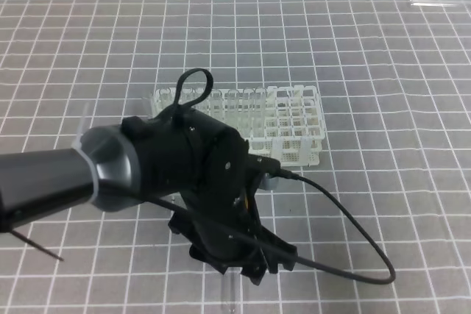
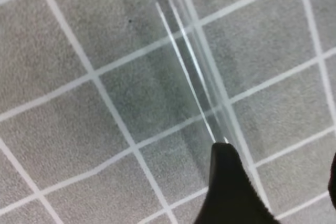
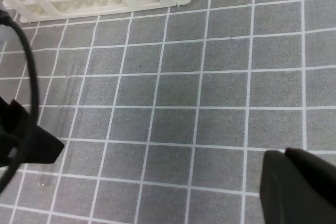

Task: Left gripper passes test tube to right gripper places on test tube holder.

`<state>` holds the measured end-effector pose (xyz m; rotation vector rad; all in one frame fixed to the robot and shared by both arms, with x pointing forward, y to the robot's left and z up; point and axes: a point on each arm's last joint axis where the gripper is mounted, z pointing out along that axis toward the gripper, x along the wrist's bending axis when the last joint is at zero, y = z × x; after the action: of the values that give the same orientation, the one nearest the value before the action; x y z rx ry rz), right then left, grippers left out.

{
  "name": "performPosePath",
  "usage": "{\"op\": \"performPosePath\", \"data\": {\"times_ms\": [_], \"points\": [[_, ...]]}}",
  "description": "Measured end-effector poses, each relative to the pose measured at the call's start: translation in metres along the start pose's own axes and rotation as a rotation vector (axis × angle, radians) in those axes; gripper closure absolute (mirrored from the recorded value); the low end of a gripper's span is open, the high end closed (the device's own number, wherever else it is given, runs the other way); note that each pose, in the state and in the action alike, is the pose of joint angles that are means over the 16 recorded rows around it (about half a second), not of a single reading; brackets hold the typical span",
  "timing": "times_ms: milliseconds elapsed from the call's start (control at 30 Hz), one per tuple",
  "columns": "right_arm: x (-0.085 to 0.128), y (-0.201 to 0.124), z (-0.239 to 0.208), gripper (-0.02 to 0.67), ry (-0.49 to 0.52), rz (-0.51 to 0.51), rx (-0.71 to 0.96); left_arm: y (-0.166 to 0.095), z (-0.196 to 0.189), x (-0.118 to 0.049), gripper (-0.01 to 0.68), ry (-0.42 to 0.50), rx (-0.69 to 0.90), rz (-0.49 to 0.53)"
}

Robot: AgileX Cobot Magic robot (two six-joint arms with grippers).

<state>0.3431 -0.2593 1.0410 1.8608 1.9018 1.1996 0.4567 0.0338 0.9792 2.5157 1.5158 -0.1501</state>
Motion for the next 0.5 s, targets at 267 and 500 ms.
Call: {"op": "performPosePath", "data": {"times_ms": [267,500], "points": [[0.0,0.0,0.0,0.662,0.001,0.001,0.0,0.001,0.016,0.003,0.328,0.028,0.048,-0.05],[0.0,0.0,0.0,0.662,0.001,0.001,0.0,0.002,0.03,0.005,0.349,0.057,0.084,-0.059]]}}
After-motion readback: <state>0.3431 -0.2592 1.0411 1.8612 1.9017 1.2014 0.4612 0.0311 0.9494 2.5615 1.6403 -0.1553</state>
